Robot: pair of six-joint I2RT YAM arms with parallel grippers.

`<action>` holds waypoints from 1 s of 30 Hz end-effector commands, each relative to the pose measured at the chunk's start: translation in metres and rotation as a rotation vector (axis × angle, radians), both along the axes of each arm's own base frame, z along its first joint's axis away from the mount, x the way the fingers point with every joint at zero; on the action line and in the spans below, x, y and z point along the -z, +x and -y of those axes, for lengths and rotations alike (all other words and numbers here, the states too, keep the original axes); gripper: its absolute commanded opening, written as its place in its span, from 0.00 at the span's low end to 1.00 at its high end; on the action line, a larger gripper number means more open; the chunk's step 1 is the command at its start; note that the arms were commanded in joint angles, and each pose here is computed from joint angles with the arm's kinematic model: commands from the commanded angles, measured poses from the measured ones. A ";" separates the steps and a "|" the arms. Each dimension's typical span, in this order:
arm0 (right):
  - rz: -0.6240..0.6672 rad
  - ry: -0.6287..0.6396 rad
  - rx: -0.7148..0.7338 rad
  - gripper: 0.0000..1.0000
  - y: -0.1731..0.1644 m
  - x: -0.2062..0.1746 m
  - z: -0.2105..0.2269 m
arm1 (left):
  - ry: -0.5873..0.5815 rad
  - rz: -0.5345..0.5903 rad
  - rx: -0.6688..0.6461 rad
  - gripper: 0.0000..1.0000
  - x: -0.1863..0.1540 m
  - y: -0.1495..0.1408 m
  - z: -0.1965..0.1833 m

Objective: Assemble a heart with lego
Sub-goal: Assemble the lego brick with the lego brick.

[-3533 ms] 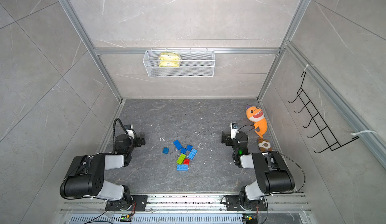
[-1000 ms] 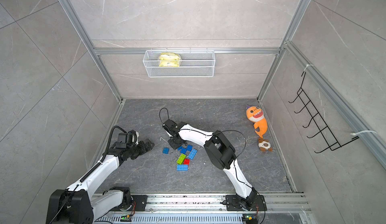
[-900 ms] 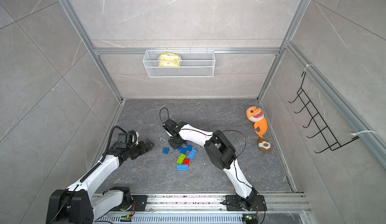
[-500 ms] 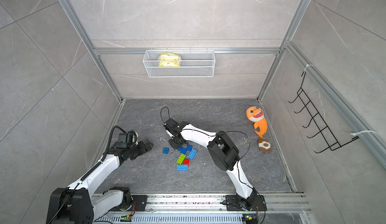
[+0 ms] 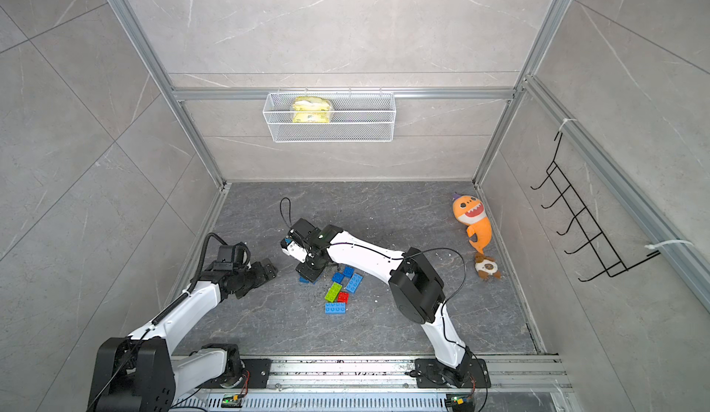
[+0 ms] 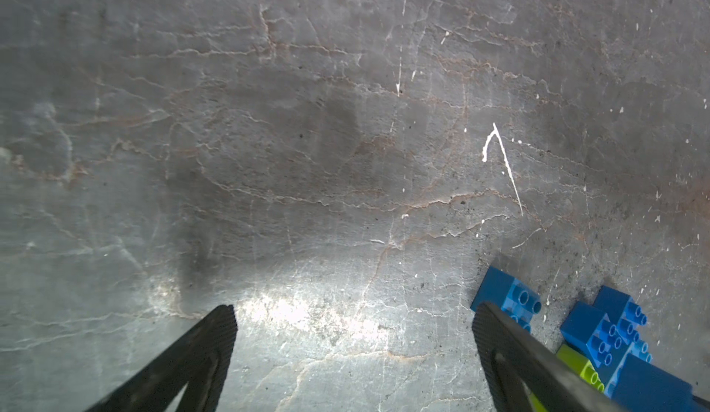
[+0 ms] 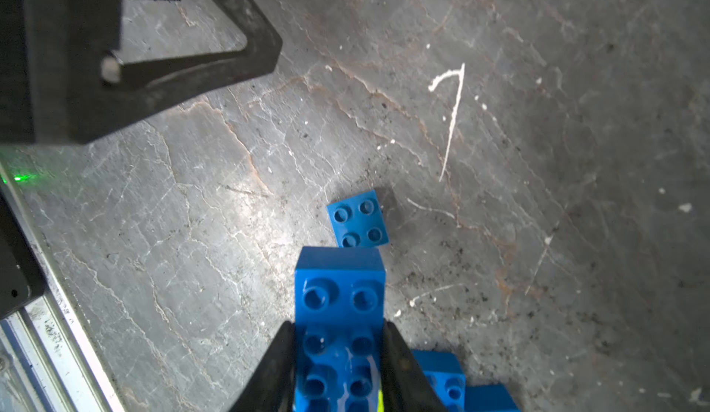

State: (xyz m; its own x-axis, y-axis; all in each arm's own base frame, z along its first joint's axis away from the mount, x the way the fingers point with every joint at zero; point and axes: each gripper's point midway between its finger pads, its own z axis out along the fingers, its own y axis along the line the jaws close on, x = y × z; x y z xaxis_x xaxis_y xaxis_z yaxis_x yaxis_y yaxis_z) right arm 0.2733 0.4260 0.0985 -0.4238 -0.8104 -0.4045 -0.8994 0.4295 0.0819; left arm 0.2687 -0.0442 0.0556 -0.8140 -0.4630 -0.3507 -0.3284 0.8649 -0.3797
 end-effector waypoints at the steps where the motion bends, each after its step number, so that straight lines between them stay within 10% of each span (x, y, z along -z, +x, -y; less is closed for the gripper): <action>1: 0.007 0.015 -0.087 0.35 0.003 -0.002 -0.012 | -0.017 0.018 -0.029 1.00 -0.009 0.001 -0.004; 30: 0.007 -0.178 -0.253 0.34 0.019 0.054 -0.020 | -0.007 0.015 -0.016 1.00 -0.010 -0.004 -0.010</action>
